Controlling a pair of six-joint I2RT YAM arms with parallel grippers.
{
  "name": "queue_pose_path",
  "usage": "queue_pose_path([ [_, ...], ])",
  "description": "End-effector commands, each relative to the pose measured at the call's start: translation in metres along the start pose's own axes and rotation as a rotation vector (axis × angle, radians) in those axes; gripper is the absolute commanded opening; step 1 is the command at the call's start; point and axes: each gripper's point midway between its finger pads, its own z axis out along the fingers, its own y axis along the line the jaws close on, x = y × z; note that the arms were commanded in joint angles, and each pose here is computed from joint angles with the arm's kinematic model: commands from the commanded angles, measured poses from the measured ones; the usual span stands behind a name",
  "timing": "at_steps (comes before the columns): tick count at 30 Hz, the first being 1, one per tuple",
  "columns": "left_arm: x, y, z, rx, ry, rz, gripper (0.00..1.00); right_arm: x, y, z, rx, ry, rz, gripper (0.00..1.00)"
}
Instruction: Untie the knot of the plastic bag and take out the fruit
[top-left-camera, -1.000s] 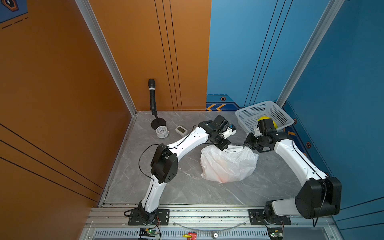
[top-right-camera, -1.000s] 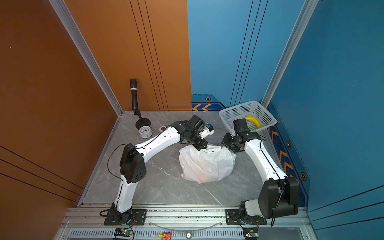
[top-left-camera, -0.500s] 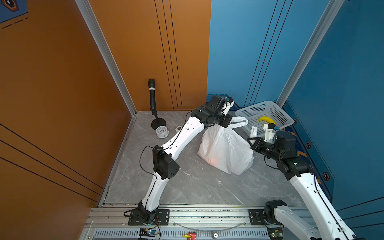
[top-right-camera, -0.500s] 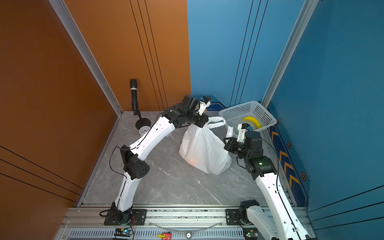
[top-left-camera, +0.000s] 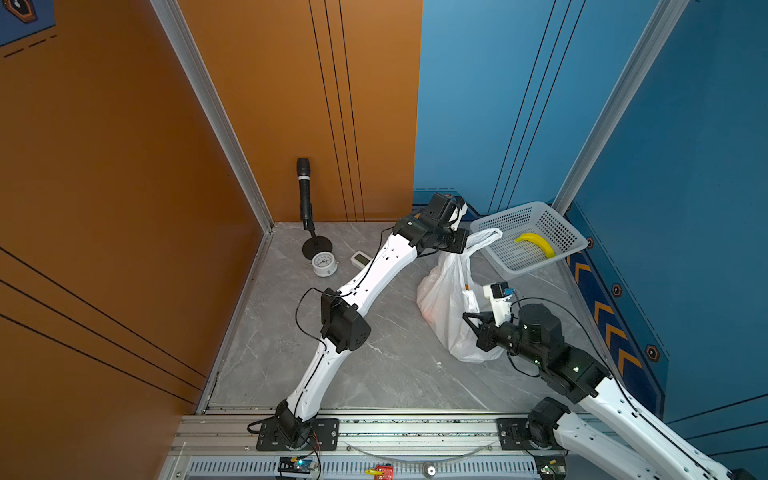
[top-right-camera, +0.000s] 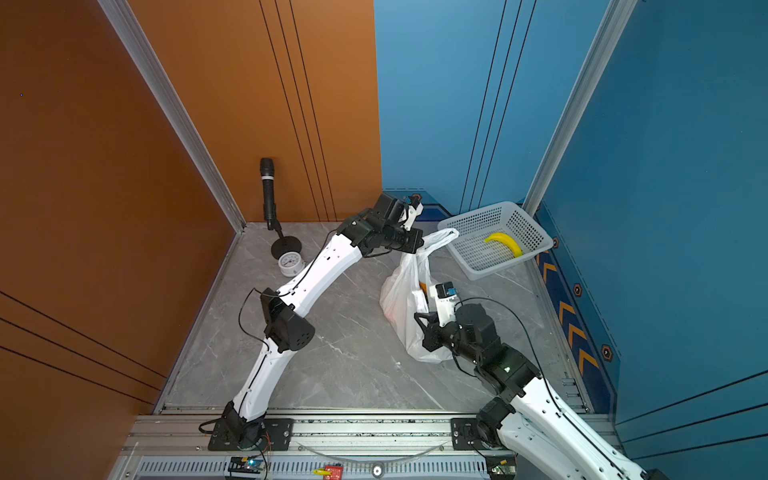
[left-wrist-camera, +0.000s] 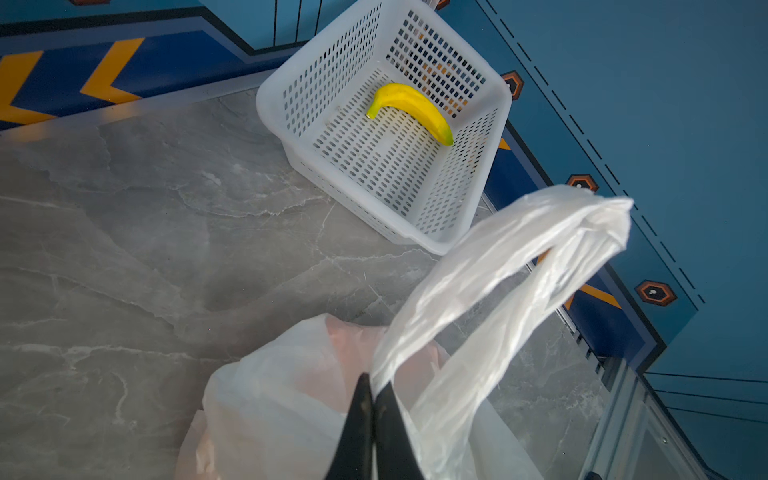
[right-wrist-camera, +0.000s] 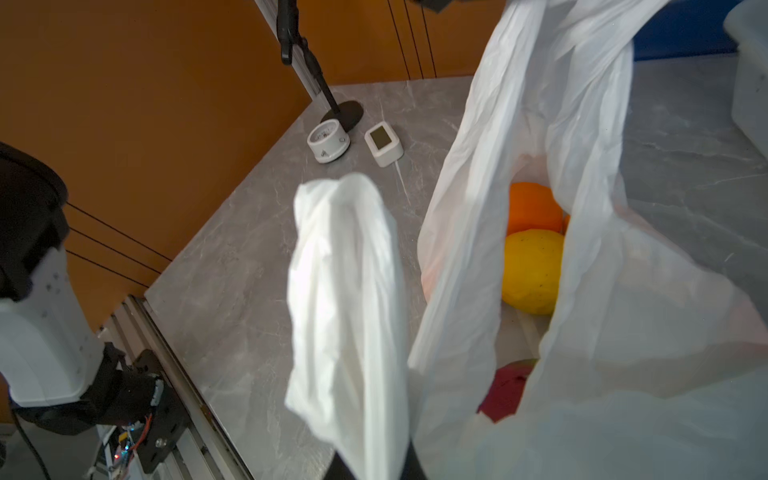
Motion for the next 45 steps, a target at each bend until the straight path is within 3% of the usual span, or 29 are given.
queue_pose_path([
  [1, -0.037, 0.036, -0.012, -0.066, -0.129, -0.039, 0.0, 0.057, -0.002, 0.015, 0.021, 0.19, -0.062, 0.14],
  [4, -0.032, 0.034, -0.016, -0.06, -0.113, -0.049, 0.0, 0.055, -0.003, 0.017, 0.042, 0.2, -0.032, 0.33],
  [7, -0.034, 0.024, -0.021, -0.027, -0.113, -0.058, 0.18, 0.038, 0.002, 0.007, 0.033, 0.143, -0.017, 0.47],
  [11, -0.035, 0.014, -0.034, -0.02, -0.125, -0.058, 0.44, 0.009, 0.002, -0.018, 0.056, 0.042, 0.016, 0.85],
  [14, -0.032, 0.01, -0.046, -0.027, -0.122, -0.058, 0.54, -0.022, 0.006, -0.038, 0.059, -0.017, 0.037, 0.94],
  [20, -0.019, 0.003, -0.074, -0.056, -0.118, -0.055, 0.65, -0.096, 0.009, -0.067, 0.074, -0.131, 0.127, 0.99],
  [25, -0.001, -0.003, -0.093, -0.07, -0.122, -0.087, 0.66, -0.153, 0.006, -0.078, 0.023, -0.214, 0.252, 1.0],
  [28, 0.016, -0.003, -0.099, -0.084, -0.106, -0.134, 0.65, -0.169, -0.017, -0.074, 0.076, -0.219, 0.353, 1.0],
  [36, 0.057, -0.012, -0.089, -0.065, -0.033, -0.247, 0.64, -0.127, -0.099, -0.039, 0.346, -0.036, 0.568, 0.81],
  [45, 0.081, -0.019, -0.06, -0.073, 0.033, -0.24, 0.61, -0.069, -0.126, 0.014, 0.375, 0.183, 0.605, 0.76],
])
